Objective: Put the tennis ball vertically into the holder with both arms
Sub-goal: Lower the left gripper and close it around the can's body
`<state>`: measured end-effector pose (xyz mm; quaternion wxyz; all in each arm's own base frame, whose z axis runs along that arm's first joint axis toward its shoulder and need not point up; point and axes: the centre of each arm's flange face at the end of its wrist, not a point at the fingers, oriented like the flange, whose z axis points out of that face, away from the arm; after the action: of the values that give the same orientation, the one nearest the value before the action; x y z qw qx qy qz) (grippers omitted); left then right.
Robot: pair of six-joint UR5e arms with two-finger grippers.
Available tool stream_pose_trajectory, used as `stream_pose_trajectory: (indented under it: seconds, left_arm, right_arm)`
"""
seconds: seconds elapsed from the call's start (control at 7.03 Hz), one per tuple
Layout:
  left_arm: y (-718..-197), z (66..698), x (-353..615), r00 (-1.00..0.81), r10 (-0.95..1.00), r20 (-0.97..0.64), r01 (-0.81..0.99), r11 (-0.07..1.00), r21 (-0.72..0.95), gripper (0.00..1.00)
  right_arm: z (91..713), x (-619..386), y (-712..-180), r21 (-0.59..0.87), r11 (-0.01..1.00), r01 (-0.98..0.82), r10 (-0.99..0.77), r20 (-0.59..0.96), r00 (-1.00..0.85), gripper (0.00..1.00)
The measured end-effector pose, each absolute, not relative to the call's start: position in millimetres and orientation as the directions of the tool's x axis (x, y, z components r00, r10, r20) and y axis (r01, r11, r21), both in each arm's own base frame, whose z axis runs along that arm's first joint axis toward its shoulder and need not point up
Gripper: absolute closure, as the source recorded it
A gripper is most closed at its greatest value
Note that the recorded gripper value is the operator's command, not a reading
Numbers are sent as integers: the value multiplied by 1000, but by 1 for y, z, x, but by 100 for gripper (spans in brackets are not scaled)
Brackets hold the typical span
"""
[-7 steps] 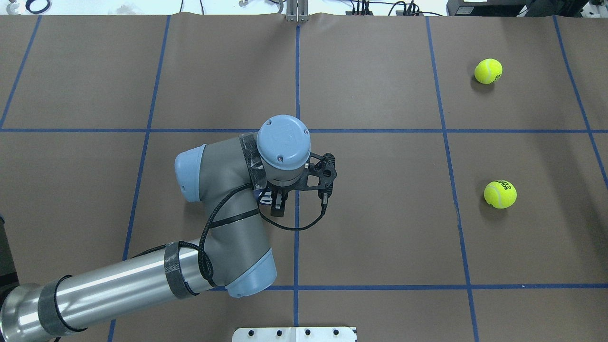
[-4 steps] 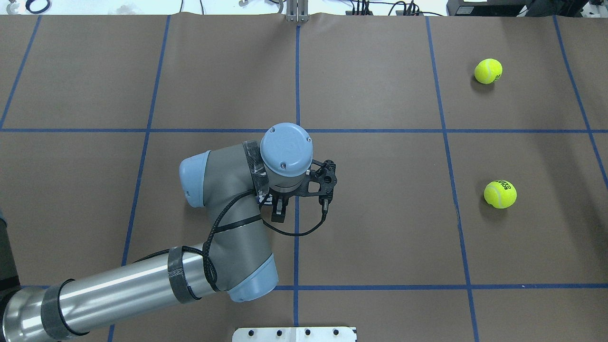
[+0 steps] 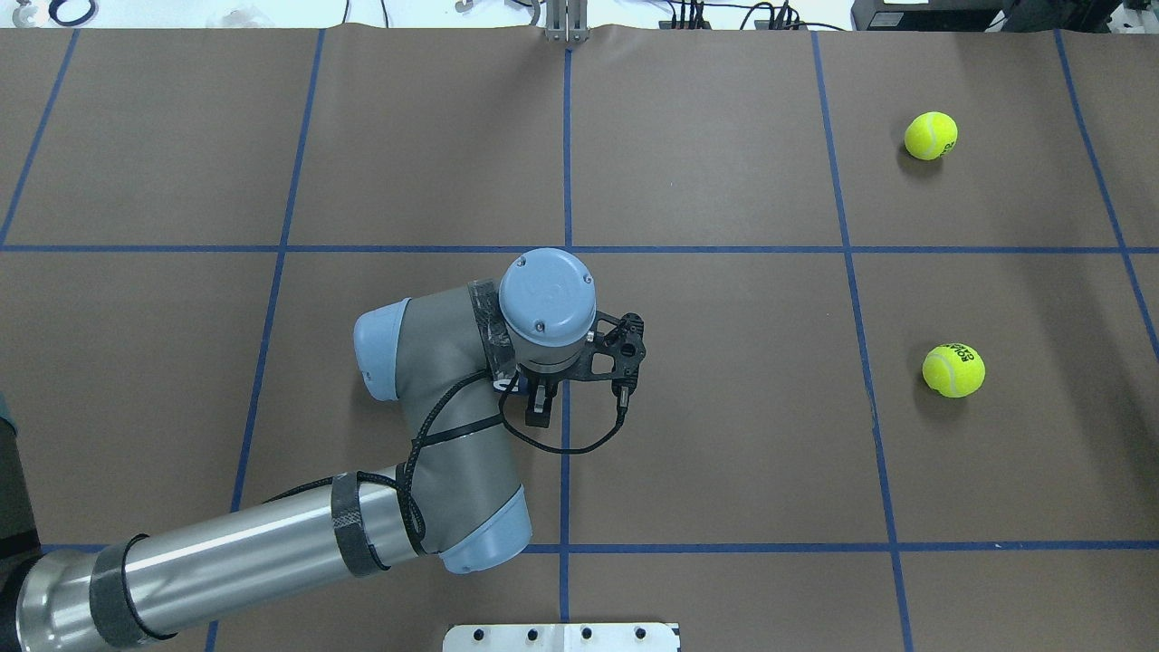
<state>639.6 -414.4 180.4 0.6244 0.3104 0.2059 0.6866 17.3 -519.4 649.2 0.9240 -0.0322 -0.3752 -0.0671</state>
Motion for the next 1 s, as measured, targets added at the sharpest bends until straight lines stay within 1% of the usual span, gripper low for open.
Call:
stream_pose_trajectory:
  seconds: [1.0]
  left_arm:
    - [-423, 189, 626, -11, 985, 170, -732, -124, 670, 2]
  right_arm:
    - [649, 17, -520, -8, 989, 148, -101, 698, 709, 1]
